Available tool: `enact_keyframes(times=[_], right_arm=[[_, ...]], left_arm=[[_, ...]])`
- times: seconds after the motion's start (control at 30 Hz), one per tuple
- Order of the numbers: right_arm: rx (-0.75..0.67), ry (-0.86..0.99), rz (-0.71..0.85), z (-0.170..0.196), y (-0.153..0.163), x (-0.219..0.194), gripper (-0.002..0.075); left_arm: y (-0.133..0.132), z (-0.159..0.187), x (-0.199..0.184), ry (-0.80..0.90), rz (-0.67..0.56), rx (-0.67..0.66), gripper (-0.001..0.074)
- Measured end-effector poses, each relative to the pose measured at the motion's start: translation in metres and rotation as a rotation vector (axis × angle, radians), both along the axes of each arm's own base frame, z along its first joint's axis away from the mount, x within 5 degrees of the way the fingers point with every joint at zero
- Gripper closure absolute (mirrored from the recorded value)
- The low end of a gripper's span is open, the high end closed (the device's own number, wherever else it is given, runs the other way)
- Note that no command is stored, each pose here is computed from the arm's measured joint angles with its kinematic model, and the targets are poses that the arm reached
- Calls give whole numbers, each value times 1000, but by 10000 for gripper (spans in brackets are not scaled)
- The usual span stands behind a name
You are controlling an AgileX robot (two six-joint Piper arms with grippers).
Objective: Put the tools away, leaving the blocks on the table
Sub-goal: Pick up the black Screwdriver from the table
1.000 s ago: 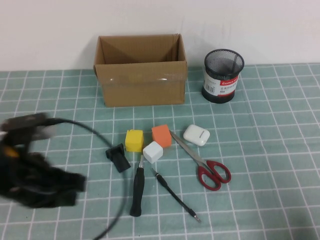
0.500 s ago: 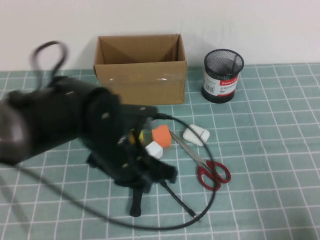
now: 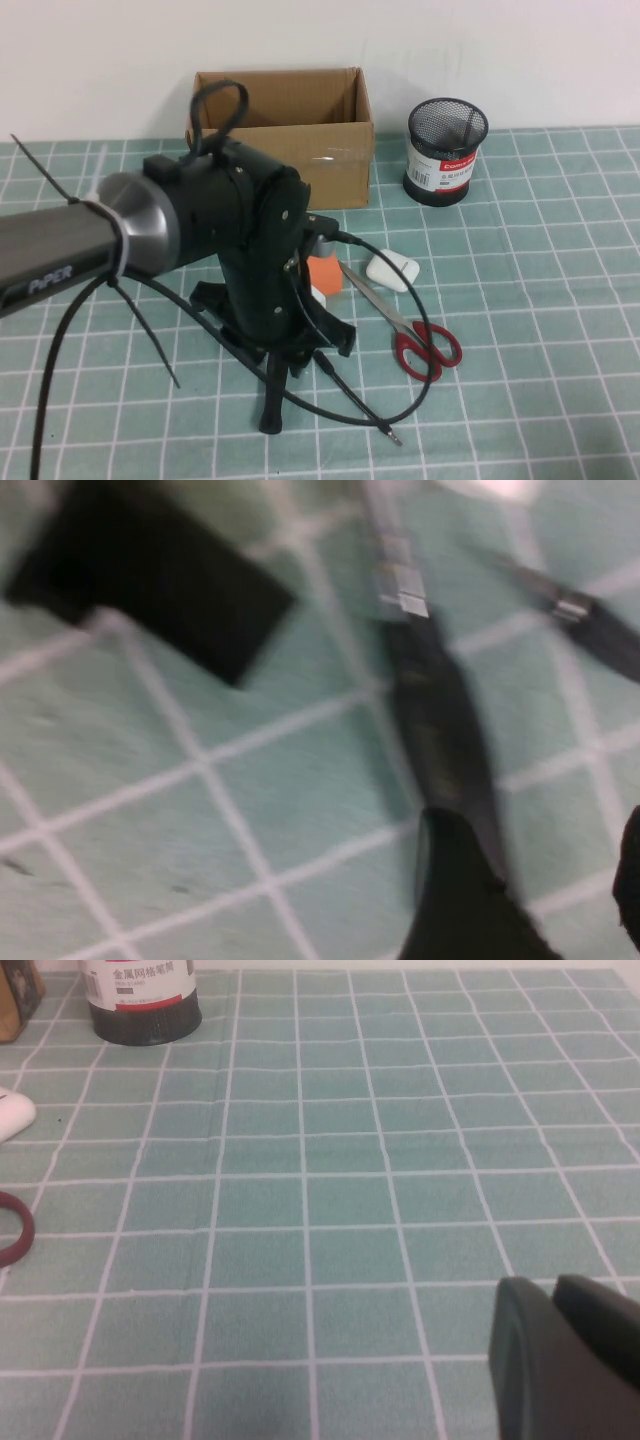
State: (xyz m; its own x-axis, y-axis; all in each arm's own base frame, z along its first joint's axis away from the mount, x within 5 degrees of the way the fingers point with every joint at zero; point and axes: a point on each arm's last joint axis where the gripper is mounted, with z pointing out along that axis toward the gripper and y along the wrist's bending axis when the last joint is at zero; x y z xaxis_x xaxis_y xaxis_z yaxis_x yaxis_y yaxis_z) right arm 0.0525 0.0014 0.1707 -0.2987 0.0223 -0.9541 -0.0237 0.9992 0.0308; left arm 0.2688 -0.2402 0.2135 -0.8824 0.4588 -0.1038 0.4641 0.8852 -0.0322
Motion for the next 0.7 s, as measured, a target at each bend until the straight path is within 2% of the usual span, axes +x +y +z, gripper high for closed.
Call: enact_keyframes(times=[0.13,0.7], right_arm=[[0,0,0,0,0,0,736],[0,0,0,0,0,0,736]], left_arm=[[2,-10,6,-18,14,50,430],[-5,-44,17,1,34,59,429]])
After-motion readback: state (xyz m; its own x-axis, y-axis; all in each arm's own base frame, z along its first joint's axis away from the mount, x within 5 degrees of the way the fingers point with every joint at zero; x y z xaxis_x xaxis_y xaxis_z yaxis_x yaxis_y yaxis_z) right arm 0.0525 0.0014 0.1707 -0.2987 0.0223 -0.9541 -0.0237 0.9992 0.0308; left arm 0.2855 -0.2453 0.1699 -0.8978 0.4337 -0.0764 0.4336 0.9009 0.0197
